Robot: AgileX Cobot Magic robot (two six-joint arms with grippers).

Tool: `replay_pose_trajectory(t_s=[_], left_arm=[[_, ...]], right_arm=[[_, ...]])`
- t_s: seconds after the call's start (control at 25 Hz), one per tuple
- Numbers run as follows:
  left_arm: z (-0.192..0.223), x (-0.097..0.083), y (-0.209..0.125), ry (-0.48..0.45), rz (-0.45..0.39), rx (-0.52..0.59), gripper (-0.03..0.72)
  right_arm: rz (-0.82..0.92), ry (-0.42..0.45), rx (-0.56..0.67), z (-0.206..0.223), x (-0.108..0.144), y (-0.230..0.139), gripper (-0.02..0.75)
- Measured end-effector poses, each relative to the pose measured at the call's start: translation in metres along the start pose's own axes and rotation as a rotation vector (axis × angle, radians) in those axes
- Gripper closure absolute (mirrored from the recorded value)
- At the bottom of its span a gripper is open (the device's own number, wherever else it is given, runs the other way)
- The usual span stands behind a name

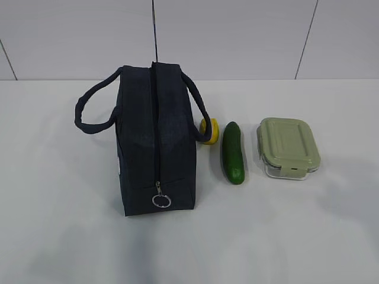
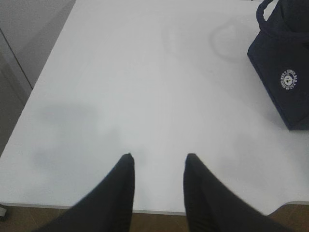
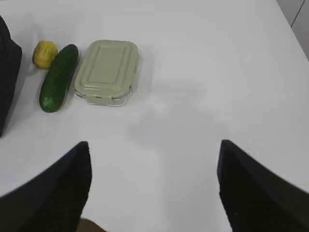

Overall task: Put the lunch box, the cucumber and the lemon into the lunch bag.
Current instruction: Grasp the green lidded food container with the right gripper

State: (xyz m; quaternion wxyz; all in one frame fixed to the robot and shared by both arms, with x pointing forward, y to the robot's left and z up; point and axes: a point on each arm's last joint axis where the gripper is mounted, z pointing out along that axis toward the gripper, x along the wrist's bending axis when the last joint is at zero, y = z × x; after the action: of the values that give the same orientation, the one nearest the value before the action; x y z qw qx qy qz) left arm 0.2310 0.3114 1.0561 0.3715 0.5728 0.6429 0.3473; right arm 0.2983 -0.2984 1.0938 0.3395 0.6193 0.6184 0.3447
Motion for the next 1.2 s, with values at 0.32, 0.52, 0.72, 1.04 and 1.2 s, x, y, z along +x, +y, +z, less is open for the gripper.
replay_pose_trajectory(t_s=[0.32,0.52,0.72,1.04,1.2], left_arm=[[0.0,0.0,0.0,0.0,0.0,0.0,0.412],[0.0,0.0,0.0,0.0,0.0,0.0,0.349],[0.0,0.0,0.0,0.0,0.0,0.0,0.319],[0.0,0.0,0.0,0.0,0.0,0.0,0.132],[0.001,0.0,0.001,0.001,0.001,0.007,0.118]], right_arm=[[0.002,0.001,-0.017,0.015,0.001,0.043,0.136],[0.002,0.001,-0.009,0.028,0.002,0.076,0.143],[0.003,0.001,-0.005,0.042,0.002,0.112,0.146],[-0.091,0.008,0.145,0.09,0.003,0.139,0.147],[-0.113,0.08,0.261,0.116,0.01,0.137,0.147]])
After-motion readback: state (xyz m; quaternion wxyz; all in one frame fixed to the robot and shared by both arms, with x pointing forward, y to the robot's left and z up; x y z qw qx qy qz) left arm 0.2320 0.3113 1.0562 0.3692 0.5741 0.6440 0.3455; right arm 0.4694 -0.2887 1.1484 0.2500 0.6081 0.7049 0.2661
